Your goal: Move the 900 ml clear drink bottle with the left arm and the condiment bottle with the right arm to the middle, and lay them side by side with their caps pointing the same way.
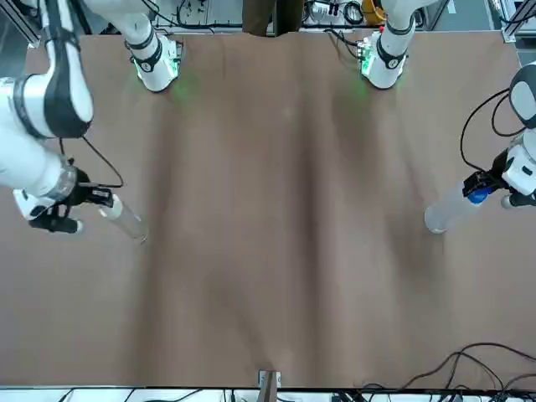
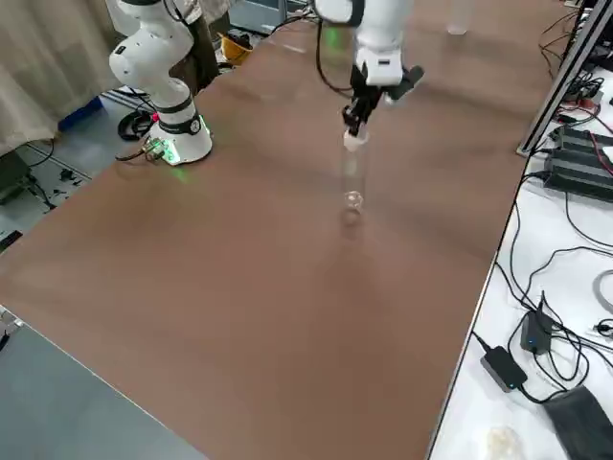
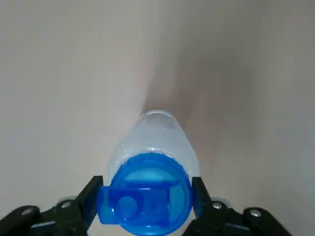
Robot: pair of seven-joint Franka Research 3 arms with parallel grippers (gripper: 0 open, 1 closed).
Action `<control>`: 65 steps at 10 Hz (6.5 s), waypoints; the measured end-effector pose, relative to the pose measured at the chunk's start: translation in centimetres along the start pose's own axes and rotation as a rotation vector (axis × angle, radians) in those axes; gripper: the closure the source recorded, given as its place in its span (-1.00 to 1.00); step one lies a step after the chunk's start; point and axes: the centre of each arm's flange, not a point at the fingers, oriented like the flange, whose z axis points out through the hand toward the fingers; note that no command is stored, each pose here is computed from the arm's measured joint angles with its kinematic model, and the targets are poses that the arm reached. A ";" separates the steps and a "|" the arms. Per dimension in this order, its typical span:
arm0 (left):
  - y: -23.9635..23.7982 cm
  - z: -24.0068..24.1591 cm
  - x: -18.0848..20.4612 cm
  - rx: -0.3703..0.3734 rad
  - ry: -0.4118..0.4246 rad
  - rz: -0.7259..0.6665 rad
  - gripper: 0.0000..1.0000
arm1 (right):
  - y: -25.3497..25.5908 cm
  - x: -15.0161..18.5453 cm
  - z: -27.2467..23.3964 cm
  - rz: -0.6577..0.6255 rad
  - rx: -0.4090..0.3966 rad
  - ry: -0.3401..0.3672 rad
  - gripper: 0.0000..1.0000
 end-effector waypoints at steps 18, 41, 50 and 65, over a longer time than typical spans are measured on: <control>15.8 -5.8 2.2 -0.030 0.013 -0.237 -0.42 | -39.9 -9.1 0.8 1.078 0.211 0.033 0.33; 42.2 0.1 0.1 -0.064 -0.217 -1.207 -0.42 | -44.3 -12.2 5.3 1.131 0.144 -0.024 0.34; 40.9 0.2 1.1 -0.061 -0.193 -1.221 -0.85 | -44.1 -12.2 5.4 1.134 0.128 -0.025 0.34; 35.6 -5.4 5.1 -0.059 -0.049 -0.484 -1.00 | -41.9 -12.2 -2.1 0.603 0.203 0.046 -0.97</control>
